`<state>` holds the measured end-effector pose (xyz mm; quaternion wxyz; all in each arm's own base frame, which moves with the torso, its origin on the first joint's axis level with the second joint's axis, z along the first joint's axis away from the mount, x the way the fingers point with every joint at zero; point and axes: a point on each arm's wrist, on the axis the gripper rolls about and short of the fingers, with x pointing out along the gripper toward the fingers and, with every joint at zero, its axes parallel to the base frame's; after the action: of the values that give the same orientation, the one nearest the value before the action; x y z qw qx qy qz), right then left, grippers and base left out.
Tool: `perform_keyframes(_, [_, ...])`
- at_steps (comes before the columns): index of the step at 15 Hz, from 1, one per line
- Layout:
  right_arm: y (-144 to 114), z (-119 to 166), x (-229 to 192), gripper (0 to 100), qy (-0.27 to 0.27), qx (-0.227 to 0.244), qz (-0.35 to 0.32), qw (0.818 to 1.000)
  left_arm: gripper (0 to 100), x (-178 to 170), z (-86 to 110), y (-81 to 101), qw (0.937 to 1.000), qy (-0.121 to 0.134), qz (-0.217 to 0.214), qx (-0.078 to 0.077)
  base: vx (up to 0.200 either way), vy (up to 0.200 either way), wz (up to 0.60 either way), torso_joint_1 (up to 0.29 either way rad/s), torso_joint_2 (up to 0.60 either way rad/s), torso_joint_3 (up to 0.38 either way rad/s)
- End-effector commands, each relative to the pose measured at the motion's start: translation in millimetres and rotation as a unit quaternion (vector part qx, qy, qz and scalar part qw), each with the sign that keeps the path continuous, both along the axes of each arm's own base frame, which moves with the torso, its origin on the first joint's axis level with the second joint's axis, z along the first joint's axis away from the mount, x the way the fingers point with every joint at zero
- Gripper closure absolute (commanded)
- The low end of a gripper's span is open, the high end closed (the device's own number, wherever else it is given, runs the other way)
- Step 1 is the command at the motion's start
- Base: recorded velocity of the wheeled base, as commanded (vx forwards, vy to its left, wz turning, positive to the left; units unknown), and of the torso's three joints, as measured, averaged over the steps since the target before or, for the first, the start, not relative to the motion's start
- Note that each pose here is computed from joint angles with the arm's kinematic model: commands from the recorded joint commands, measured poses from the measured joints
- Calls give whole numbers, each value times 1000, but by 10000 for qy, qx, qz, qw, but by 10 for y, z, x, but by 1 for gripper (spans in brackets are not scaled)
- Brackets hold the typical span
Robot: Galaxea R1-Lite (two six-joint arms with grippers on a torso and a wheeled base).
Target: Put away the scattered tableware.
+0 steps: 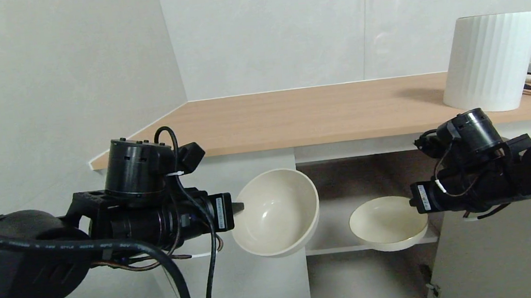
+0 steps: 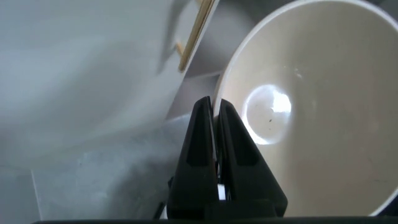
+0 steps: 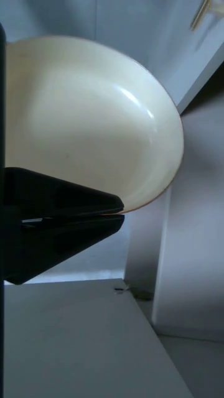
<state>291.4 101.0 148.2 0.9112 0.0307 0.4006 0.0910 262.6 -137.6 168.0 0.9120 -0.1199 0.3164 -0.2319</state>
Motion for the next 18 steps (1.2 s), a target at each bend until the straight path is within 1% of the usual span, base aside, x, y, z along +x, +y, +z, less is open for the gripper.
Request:
perform_keyframes(1, [15, -24, 6, 100, 31, -10, 14, 10000, 100, 5, -7, -2, 10000, 7, 5, 3, 0, 0, 0, 27, 144, 27])
perform_keyframes(5, [38, -77, 29, 100, 109, -44, 42, 9999, 100, 5, -7, -2, 10000, 7, 5, 3, 0, 0, 0, 0, 0, 0])
perform_keyframes(7, [108, -151, 37, 100, 207, -87, 137, 9997, 100, 9, -8, -4, 10000, 7, 5, 3, 0, 0, 0, -65, 104, 55])
perform_keyframes(8, [233, -287, 23, 100, 402, -179, 319, 9985, 100, 8, -12, -3, 10000, 14, 5, 6, 0, 0, 0, -80, 115, 100])
perform_keyframes(10, [378, -533, 13, 100, 701, -334, 507, 9957, 100, 9, -8, -4, 10000, 4, 1, 8, 0, 0, 0, -23, 33, 21])
perform_keyframes(11, [430, -701, 40, 100, 767, -373, 556, 9948, 100, 12, -12, -5, 10000, 10, 1, 11, 0, 0, 0, 0, 0, 0])
perform_keyframes(13, [489, -957, 163, 100, 722, -362, 540, 9953, 100, 12, -12, -5, 10000, 10, 1, 11, 0, 0, 0, 0, 0, 0])
perform_keyframes(14, [497, -999, 192, 100, 709, -352, 516, 9955, 100, 12, -12, -5, 10000, 10, 1, 11, 0, 0, 0, 0, 0, 0])
perform_keyframes(16, [471, -1288, 407, 100, 549, -500, 178, 9971, 100, 18, -26, -8, 10000, 31, 1, 22, 0, 0, 0, 0, 0, 0])
perform_keyframes(18, [440, -1456, 615, 100, 475, -576, -130, 9971, 100, 21, -31, -9, 10000, 42, 5, 20, 0, 0, 0, 0, 0, 0])
